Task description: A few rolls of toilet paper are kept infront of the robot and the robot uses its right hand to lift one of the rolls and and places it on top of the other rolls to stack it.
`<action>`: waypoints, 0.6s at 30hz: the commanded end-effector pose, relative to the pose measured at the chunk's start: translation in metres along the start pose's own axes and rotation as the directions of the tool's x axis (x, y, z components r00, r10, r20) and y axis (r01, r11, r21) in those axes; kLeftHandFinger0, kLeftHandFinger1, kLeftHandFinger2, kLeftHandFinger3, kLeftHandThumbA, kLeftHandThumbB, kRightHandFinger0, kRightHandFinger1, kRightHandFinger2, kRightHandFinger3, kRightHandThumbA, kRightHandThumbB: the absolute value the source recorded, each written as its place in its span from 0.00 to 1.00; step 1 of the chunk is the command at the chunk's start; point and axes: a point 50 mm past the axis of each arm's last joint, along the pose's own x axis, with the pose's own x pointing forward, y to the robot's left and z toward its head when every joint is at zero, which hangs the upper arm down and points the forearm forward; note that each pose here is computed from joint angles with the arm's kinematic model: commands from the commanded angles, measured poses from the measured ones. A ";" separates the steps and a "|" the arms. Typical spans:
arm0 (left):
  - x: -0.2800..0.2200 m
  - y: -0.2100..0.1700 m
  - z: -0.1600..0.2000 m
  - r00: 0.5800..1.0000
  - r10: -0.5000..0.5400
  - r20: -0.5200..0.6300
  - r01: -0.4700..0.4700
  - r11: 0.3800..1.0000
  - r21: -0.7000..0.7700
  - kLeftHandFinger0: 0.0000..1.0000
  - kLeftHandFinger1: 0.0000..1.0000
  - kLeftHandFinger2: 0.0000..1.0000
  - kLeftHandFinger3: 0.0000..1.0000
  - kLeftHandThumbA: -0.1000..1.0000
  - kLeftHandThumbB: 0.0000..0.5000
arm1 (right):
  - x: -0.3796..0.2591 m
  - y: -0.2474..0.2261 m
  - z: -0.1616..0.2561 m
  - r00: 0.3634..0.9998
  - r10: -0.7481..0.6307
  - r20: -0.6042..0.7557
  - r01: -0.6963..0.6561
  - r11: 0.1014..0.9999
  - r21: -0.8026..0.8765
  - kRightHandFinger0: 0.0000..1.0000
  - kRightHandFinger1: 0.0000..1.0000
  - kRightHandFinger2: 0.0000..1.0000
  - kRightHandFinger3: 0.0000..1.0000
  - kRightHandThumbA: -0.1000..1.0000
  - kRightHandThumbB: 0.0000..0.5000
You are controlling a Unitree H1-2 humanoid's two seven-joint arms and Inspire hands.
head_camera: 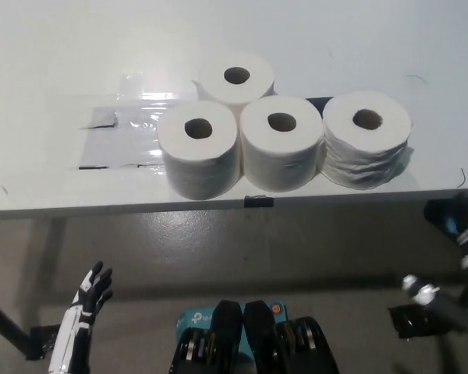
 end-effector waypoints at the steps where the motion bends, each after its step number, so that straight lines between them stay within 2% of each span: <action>1: 0.008 0.001 0.020 0.995 -0.072 0.075 0.068 0.996 0.051 1.00 1.00 1.00 1.00 1.00 0.37 | 0.062 -0.035 0.049 0.988 -0.020 0.152 0.022 1.000 -0.014 1.00 1.00 1.00 1.00 0.95 0.53; 3: 0.010 0.001 0.018 0.995 -0.075 0.065 0.072 0.996 0.043 1.00 1.00 1.00 1.00 1.00 0.40 | 0.086 -0.044 0.062 0.986 -0.020 0.167 0.028 0.999 -0.046 1.00 1.00 1.00 1.00 0.96 0.48; 5: 0.011 0.000 0.015 0.995 -0.077 0.062 0.075 0.996 0.038 1.00 1.00 1.00 1.00 1.00 0.40 | 0.112 -0.053 0.076 0.986 -0.002 0.166 0.018 0.995 -0.094 1.00 1.00 1.00 1.00 0.97 0.53; 6: 0.011 0.000 0.013 0.996 -0.075 0.054 0.073 0.996 0.040 1.00 1.00 1.00 1.00 1.00 0.39 | 0.133 -0.061 0.085 0.989 0.051 0.140 -0.028 0.986 -0.162 1.00 1.00 1.00 1.00 0.98 0.46; 7: 0.011 0.000 0.011 0.996 -0.074 0.050 0.072 0.996 0.044 1.00 1.00 1.00 1.00 1.00 0.41 | 0.147 -0.066 0.089 0.990 0.089 0.111 -0.063 0.974 -0.218 1.00 1.00 1.00 1.00 0.99 0.46; 9: 0.012 0.001 0.009 0.996 -0.082 0.047 0.080 0.996 0.046 1.00 1.00 1.00 1.00 1.00 0.44 | 0.182 -0.072 0.098 0.985 0.174 0.014 -0.163 0.943 -0.289 1.00 1.00 1.00 1.00 1.00 0.50; 11: 0.012 0.001 0.009 0.994 -0.099 0.049 0.096 0.994 0.055 1.00 1.00 1.00 1.00 1.00 0.45 | 0.219 -0.074 0.099 0.962 0.256 -0.091 -0.272 0.900 -0.341 1.00 1.00 1.00 1.00 1.00 0.61; 12: 0.013 -0.001 0.010 0.993 -0.108 0.047 0.106 0.994 0.042 1.00 1.00 1.00 1.00 1.00 0.44 | 0.245 -0.071 0.101 0.939 0.292 -0.184 -0.343 0.849 -0.403 1.00 1.00 1.00 1.00 1.00 0.65; 14: 0.012 -0.002 0.011 0.993 -0.113 0.040 0.111 0.993 0.045 1.00 1.00 1.00 1.00 1.00 0.47 | 0.266 -0.066 0.101 0.913 0.317 -0.255 -0.399 0.821 -0.409 1.00 1.00 1.00 1.00 1.00 0.68; 15: 0.011 -0.002 0.013 0.992 -0.119 0.033 0.117 0.992 0.053 1.00 1.00 1.00 1.00 1.00 0.45 | 0.288 -0.057 0.099 0.880 0.364 -0.305 -0.462 0.807 -0.369 1.00 1.00 1.00 1.00 1.00 0.61; 18: 0.010 -0.003 0.014 0.991 -0.130 0.031 0.128 0.990 0.052 1.00 1.00 1.00 1.00 1.00 0.46 | 0.317 -0.047 0.096 0.831 0.409 -0.377 -0.537 0.767 -0.352 1.00 1.00 1.00 1.00 0.98 0.64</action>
